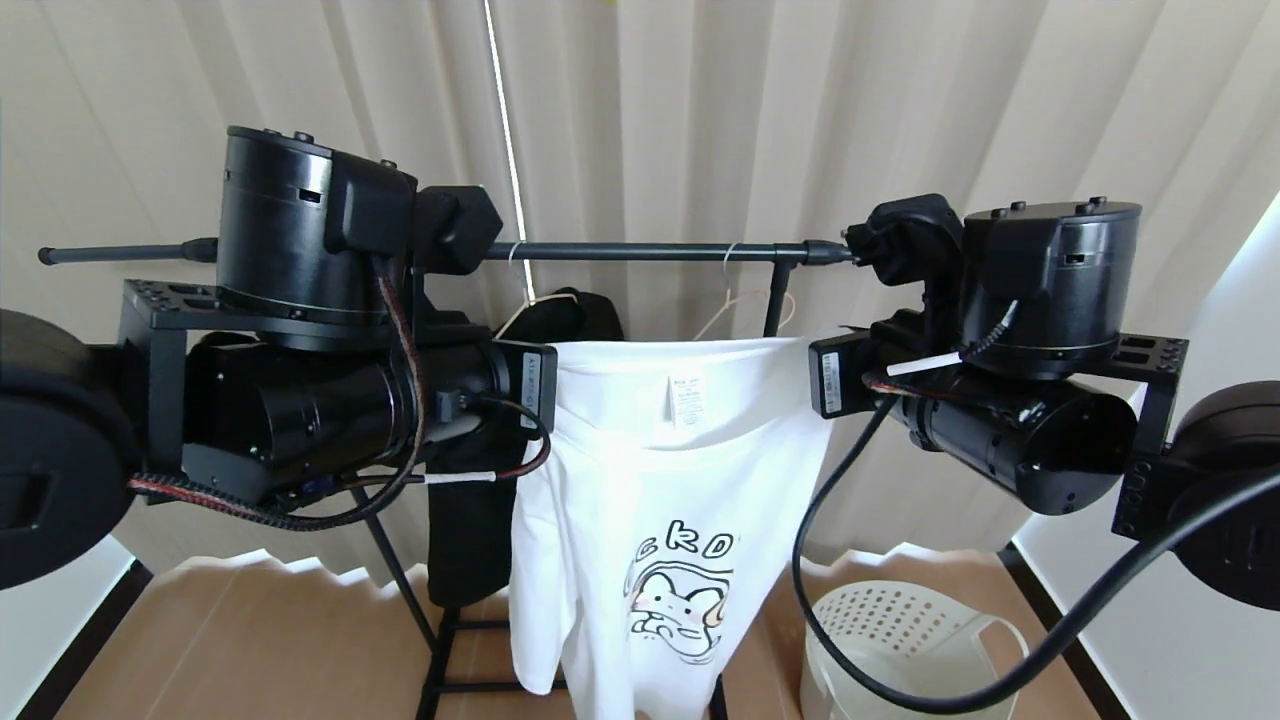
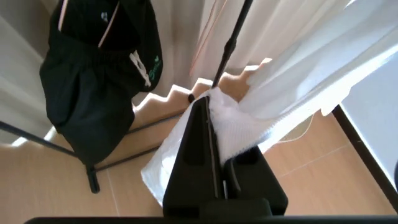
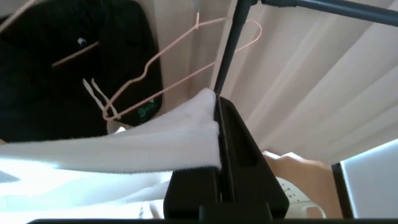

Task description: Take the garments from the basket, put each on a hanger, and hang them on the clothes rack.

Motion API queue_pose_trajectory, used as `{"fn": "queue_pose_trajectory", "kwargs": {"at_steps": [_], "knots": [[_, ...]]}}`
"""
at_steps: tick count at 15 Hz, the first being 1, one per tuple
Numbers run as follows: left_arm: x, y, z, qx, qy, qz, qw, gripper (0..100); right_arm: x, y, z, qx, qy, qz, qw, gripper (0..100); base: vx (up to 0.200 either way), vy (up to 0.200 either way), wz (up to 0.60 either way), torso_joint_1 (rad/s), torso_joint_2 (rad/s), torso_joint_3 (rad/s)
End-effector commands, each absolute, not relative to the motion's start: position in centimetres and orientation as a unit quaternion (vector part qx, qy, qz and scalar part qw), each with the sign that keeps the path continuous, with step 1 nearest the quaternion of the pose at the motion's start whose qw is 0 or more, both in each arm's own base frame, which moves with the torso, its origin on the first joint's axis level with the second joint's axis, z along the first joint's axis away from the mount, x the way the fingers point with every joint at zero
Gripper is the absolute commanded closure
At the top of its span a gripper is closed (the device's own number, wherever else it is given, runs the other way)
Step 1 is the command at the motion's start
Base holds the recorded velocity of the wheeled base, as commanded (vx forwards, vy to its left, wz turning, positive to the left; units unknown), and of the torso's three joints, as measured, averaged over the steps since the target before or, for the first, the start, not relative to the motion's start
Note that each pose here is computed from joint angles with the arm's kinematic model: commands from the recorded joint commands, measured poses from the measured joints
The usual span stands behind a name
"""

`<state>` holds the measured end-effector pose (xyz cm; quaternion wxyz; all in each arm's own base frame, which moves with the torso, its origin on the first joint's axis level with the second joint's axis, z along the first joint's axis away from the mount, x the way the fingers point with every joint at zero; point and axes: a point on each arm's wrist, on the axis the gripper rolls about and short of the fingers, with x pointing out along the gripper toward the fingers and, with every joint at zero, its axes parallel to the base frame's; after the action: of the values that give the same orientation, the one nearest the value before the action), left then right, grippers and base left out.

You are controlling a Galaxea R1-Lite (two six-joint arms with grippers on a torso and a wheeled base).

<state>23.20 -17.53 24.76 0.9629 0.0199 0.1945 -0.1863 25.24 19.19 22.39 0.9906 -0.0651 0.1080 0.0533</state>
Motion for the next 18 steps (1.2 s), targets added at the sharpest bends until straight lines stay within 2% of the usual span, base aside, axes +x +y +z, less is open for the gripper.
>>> {"fn": "queue_pose_trajectory", "kwargs": {"at_steps": [1, 3, 4, 8, 9, 11, 13, 18], "knots": [[26.3, -17.9, 23.8, 0.030, 0.181, -0.198, 0.963, 100, 22.0, 17.6, 22.8, -0.125, 0.133, 0.076, 0.980, 100, 0.000, 0.000, 0.00, 0.000, 0.00, 0.000], [28.0, -18.0, 23.4, 0.032, 0.167, -0.226, 0.959, 100, 19.9, 17.5, 23.1, -0.152, 0.148, 0.106, 0.971, 100, 0.000, 0.000, 0.00, 0.000, 0.00, 0.000], [30.0, -18.5, 23.2, 0.039, 0.146, -0.274, 0.950, 100, 17.6, 18.5, 22.9, -0.174, 0.170, 0.167, 0.956, 100, 0.000, 0.000, 0.00, 0.000, 0.00, 0.000], [34.3, -21.2, 25.1, 0.034, 0.071, -0.378, 0.923, 100, 14.5, 22.5, 21.0, -0.174, 0.206, 0.259, 0.927, 100, 0.000, 0.000, 0.00, 0.000, 0.00, 0.000], [34.8, -21.8, 25.7, 0.030, 0.058, -0.396, 0.916, 100, 14.1, 23.6, 20.7, -0.163, 0.212, 0.271, 0.925, 100, 0.000, 0.000, 0.00, 0.000, 0.00, 0.000], [36.0, -23.1, 26.1, 0.027, 0.038, -0.411, 0.911, 100, 14.0, 27.0, 20.6, -0.089, 0.230, 0.277, 0.929, 100, 0.000, 0.000, 0.00, 0.000, 0.00, 0.000], [35.8, -23.7, 26.2, 0.028, 0.033, -0.418, 0.907, 100, 14.6, 28.7, 20.6, -0.040, 0.242, 0.267, 0.932, 100, 0.000, 0.000, 0.00, 0.000, 0.00, 0.000], [35.7, -23.6, 26.1, 0.025, 0.038, -0.416, 0.908, 100, 15.4, 28.2, 21.4, -0.020, 0.236, 0.252, 0.938, 100, 0.000, 0.000, 0.00, 0.000, 0.00, 0.000]]}}
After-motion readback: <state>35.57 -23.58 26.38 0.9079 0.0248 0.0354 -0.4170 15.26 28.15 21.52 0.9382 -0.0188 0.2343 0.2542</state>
